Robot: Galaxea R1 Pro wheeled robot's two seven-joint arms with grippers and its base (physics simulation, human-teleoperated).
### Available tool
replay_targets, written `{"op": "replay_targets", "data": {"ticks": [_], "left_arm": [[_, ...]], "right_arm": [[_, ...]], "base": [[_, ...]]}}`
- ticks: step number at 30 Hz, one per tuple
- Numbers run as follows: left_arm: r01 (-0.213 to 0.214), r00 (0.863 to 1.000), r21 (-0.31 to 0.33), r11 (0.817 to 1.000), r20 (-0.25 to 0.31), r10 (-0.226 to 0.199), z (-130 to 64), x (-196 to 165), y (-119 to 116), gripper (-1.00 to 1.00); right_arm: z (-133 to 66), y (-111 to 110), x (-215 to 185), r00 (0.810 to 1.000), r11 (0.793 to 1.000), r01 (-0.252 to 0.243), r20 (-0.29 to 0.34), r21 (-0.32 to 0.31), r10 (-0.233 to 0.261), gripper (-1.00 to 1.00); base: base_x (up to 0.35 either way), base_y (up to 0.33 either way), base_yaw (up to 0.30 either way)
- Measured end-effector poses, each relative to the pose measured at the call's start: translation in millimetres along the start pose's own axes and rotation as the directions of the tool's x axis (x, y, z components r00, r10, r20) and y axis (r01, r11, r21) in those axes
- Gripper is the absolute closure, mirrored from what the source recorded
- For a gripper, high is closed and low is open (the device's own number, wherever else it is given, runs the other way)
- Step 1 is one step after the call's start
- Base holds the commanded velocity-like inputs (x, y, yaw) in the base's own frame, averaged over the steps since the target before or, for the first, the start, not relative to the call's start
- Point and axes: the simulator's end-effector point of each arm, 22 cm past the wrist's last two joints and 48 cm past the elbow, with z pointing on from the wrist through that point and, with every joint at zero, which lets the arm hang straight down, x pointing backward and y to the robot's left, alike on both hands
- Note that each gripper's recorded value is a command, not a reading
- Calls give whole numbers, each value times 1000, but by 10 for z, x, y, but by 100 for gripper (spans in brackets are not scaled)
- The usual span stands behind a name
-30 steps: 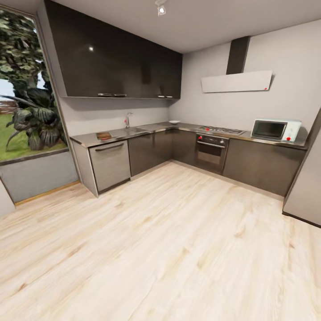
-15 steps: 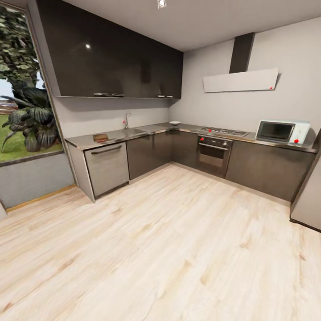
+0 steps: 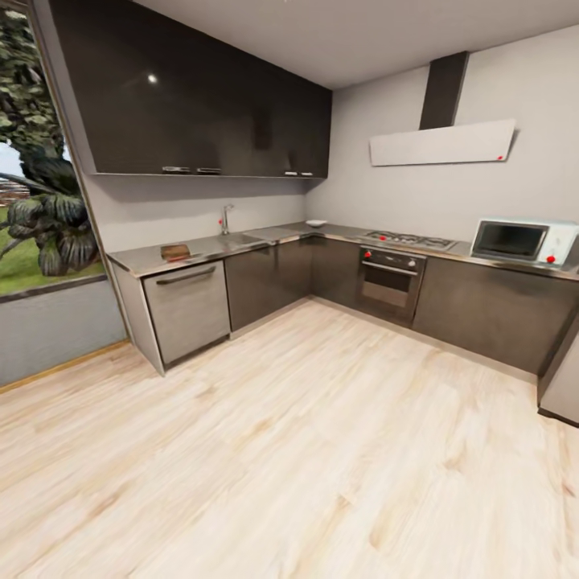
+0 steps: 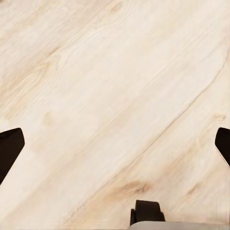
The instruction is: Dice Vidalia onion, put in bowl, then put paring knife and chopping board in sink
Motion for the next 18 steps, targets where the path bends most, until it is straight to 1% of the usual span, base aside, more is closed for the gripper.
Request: {"op": "replay_targets", "data": {"ticks": [18], "left_arm": [[0, 1000, 0, 1000, 0, 0, 0, 0, 0, -100]], "right_arm": [[0, -2, 2, 1000, 1000, -1, -1, 1, 1, -100]], "base": [[324, 0, 0]]}}
